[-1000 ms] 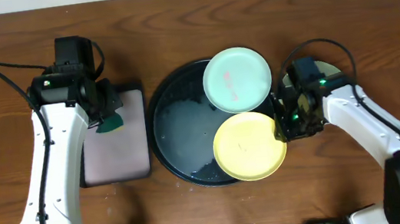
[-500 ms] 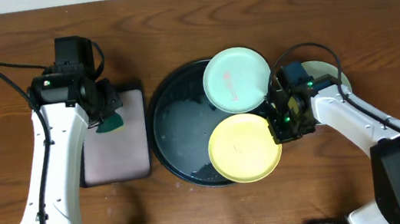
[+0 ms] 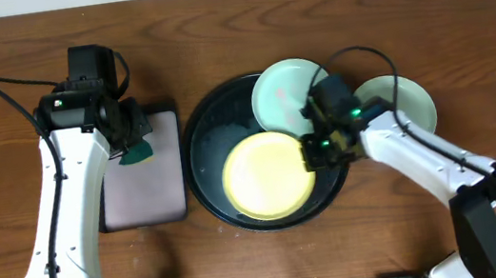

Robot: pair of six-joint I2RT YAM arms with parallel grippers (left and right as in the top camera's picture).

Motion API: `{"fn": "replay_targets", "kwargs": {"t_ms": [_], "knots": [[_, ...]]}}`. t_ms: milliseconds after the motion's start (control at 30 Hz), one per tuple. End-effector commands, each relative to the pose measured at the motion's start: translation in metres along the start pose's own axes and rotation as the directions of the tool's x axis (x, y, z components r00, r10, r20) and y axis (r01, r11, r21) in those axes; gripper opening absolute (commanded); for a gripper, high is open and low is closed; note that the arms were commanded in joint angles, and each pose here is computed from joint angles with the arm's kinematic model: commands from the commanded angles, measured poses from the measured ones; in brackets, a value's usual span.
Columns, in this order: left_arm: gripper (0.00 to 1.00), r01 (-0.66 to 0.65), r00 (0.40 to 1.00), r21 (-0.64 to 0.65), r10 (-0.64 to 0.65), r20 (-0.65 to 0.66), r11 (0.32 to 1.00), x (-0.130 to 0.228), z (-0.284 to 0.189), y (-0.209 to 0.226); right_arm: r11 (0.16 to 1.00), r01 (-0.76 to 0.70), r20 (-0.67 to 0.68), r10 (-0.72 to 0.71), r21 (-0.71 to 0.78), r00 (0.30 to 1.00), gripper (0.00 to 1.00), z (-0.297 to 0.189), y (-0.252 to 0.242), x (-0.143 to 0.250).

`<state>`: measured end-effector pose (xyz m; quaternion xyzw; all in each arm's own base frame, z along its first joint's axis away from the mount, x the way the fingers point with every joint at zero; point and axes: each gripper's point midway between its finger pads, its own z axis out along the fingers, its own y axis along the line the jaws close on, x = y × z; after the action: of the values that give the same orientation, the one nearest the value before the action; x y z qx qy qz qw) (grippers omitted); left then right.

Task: Clean dirty plates on tray and stack at the side
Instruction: 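Move right gripper to the yellow plate rim and grasp it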

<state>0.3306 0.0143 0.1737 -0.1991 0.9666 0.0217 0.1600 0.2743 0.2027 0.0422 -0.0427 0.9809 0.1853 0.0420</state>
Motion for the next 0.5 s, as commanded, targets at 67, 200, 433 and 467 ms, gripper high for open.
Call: {"fn": "replay_targets", "kwargs": {"t_ms": [67,200,433,467], "knots": [[0.07,-0.009,1.000,-0.007,0.009,0.000,1.000,0.000,0.000,0.003,0.987,-0.152,0.121,0.145,0.045,0.982,0.01,0.003,0.023,-0.012],[0.07,-0.009,1.000,-0.007,0.009,0.000,1.000,0.000,0.000,0.003,0.984,-0.169,0.154,0.159,0.056,0.975,0.01,0.015,0.032,-0.014],[0.07,-0.009,1.000,-0.006,0.009,0.001,1.000,0.000,0.000,0.003,0.983,-0.180,0.110,0.175,0.030,0.978,0.01,0.030,0.034,-0.015],[0.07,-0.009,1.000,-0.006,0.009,0.001,1.000,0.000,0.000,0.003,0.984,-0.176,0.105,0.173,0.027,0.979,0.04,0.030,0.035,-0.016]]}}
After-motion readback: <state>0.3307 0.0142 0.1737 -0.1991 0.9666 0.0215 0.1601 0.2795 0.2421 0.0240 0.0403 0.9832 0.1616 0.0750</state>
